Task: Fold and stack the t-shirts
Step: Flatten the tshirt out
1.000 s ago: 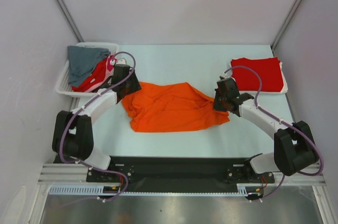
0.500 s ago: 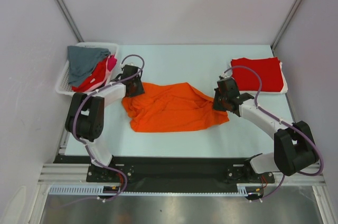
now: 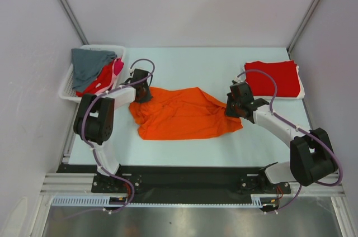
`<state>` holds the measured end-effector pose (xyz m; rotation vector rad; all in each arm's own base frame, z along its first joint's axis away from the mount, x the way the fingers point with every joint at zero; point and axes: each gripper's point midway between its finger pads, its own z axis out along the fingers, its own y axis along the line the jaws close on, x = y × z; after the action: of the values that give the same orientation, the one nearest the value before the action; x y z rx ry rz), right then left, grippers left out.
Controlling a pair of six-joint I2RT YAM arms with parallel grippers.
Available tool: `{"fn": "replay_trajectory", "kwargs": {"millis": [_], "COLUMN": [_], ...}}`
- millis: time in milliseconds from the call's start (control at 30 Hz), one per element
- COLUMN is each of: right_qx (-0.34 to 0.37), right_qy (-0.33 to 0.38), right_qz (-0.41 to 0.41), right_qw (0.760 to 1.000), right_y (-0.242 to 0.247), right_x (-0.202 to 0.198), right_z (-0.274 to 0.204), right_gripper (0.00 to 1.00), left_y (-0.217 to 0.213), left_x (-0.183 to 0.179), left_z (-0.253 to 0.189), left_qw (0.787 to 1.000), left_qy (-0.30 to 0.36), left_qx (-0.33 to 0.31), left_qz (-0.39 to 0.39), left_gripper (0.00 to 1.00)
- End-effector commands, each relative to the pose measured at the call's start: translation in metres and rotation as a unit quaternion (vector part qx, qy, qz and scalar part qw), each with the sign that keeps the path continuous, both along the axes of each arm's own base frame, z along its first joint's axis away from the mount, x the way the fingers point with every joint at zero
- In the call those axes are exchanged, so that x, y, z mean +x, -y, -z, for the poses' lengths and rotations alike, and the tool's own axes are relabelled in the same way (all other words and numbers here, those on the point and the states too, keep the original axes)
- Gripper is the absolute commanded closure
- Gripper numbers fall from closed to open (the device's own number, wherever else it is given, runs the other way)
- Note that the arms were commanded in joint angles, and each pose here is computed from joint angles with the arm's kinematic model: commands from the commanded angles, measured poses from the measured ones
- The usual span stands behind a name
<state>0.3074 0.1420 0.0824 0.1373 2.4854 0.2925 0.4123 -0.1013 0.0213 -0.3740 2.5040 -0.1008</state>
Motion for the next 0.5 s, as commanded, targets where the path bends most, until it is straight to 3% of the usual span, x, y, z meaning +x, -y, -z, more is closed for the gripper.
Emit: {"fn": "replay_trajectory", "kwargs": {"millis": [0,33,100,400,467], "right_qx": [0.007,0.008,0.004,-0.004,-0.005], "right_qy": [0.029,0.027,0.028,0.033,0.034], "right_qz": [-0.001,0.002,0.008,0.029,0.034], "right_qw": [1.0,1.0,1.0,0.999,0.999], "right_y": [-0.002,-0.002,0.0,0.004,0.004], "right_x": [0.011,0.012,0.013,0.026,0.031], "right_z": [-0.017,-0.015,-0.014,-0.018,-0.02], "right_gripper": [0.84,0.94,1.0,0.97,0.9], "left_y": [-0.002,-0.002,-0.002,-0.003,-0.001], "left_x": [0.012,0.011,0.01,-0.002,-0.004], "left_z": [-0.022,-0.029,-0.037,-0.077,-0.081], "left_qw": [0.999,0.999,0.999,0.996,0.995], "left_qy": [0.034,0.041,0.049,0.091,0.094], "left_qx": [0.009,0.008,0.006,-0.011,-0.017], "left_qz": [-0.009,-0.009,-0.008,-0.002,0.002], "left_gripper": [1.0,1.0,1.0,1.0,1.0]}}
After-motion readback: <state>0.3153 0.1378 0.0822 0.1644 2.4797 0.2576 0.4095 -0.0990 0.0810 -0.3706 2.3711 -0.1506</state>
